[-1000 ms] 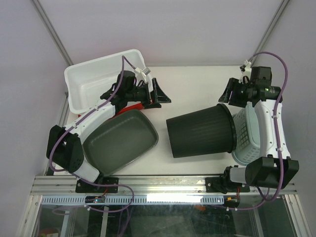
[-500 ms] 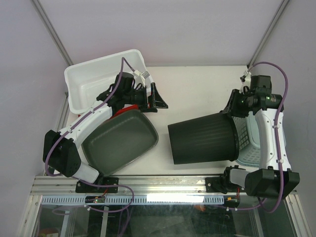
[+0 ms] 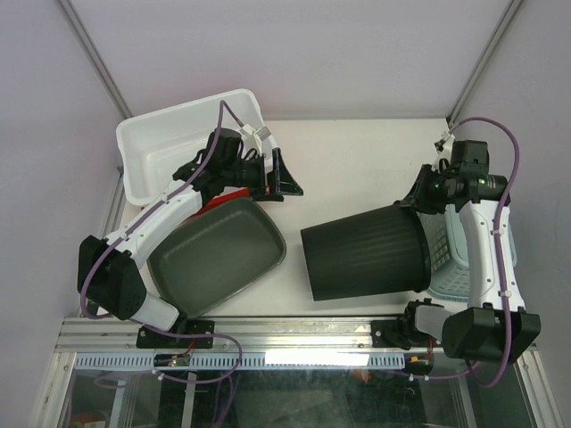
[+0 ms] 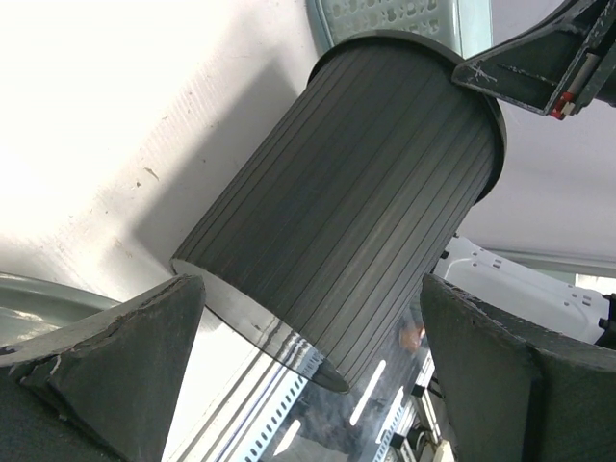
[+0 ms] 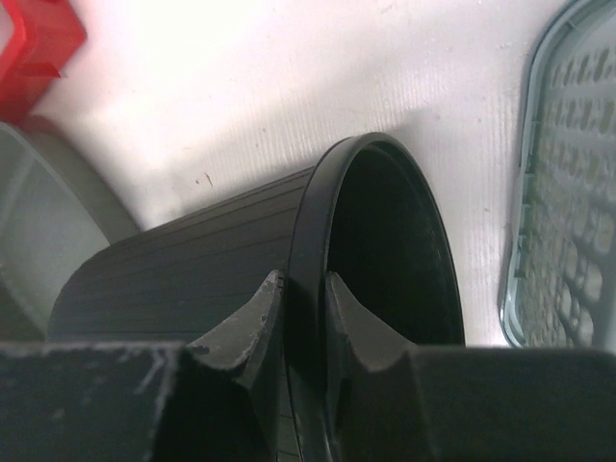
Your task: Turn the large container upside down
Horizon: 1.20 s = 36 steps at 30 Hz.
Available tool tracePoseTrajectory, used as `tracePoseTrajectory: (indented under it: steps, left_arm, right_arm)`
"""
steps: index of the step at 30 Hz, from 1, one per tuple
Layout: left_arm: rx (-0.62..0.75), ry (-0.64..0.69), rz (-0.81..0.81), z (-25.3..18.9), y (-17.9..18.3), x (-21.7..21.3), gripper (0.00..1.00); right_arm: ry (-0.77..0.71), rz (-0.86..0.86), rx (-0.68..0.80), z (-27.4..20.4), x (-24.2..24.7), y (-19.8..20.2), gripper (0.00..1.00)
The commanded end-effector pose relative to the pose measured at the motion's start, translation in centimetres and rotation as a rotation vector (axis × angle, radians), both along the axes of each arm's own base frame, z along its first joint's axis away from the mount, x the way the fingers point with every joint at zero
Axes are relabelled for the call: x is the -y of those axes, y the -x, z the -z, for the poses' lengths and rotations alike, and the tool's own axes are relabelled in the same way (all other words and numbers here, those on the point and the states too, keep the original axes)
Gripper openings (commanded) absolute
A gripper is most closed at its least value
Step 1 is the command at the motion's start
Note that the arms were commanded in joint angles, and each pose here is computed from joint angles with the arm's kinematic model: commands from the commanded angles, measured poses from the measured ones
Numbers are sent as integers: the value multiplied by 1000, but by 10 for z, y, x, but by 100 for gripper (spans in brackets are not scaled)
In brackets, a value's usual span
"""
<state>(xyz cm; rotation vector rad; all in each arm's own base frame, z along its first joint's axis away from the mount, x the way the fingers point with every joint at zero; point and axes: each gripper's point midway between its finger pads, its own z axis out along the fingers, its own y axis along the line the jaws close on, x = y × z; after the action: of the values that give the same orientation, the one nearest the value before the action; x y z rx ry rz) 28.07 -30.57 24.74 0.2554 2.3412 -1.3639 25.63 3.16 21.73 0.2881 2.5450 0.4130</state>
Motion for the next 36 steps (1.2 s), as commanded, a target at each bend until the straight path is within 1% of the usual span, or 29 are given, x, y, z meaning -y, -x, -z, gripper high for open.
tracePoseTrajectory:
  steps: [1,7,13,18,24,27,32,36]
  left_arm:
    - [103,41,13,-32,-4,2,99]
    - [114,29,-28,-38,-11,0,99]
    - [131,28,-71,-47,-16,-5,99]
    - [147,32,-90,-57,-21,-6,99]
    - [142,49,-85,-64,-25,-1,99]
    - [129,60,-77,-64,-27,2,99]
    - [45,78,-91,-42,-28,10,99]
    - [35,131,-96,-39,-25,24,99]
  right_arm:
    - [-50,21,161,-19,-5,-41,0]
    - [-138,41,251,-32,-6,-92,0]
    - [-216,70,302,-37,-1,-142,0]
    - [-304,84,335,-41,-2,-174,0]
    - [-380,128,357,-41,4,-195,0]
    - [-395,159,357,-36,12,-202,0]
    - [-445,214,363,-28,24,-206,0]
    - [-464,227,350,-22,28,-203,0]
